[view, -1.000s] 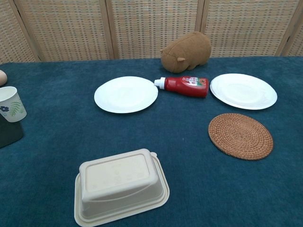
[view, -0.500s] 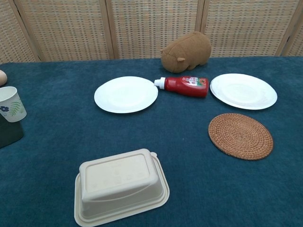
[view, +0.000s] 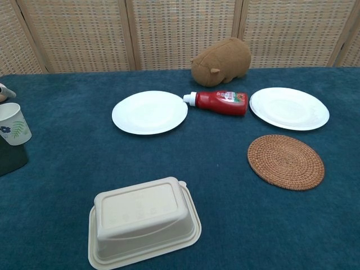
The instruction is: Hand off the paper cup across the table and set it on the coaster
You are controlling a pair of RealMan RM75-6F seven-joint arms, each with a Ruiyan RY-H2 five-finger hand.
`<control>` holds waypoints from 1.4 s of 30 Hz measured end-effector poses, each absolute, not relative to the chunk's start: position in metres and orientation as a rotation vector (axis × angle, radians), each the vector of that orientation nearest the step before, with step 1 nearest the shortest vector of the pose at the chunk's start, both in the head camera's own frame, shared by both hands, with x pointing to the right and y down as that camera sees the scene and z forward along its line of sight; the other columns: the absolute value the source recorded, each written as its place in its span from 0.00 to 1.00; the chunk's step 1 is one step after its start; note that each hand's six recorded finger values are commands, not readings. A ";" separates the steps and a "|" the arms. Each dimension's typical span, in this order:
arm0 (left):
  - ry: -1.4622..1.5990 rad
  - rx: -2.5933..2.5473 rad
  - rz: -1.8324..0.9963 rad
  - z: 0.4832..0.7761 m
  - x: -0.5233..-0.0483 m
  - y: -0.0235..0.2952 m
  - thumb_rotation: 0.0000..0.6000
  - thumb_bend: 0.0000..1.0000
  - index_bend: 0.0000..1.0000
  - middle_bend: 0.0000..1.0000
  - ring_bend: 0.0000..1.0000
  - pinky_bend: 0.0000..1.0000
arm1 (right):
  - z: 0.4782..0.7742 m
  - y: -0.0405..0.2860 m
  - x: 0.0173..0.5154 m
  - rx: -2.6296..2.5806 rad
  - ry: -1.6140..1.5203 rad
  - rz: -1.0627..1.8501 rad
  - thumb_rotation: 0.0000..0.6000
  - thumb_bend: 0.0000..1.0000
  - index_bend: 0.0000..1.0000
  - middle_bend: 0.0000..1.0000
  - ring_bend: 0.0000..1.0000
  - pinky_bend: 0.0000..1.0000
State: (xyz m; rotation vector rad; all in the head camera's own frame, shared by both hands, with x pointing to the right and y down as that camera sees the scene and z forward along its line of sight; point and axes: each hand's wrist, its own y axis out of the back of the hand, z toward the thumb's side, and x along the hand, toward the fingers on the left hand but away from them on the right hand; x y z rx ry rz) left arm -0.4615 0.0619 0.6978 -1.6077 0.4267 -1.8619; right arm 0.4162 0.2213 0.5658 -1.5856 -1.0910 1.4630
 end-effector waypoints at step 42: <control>0.552 -1.639 -1.747 0.695 -0.431 0.057 1.00 0.32 0.37 0.00 0.00 0.00 | 0.567 0.222 0.414 -1.607 -1.093 1.459 1.00 0.02 0.00 0.00 0.00 0.00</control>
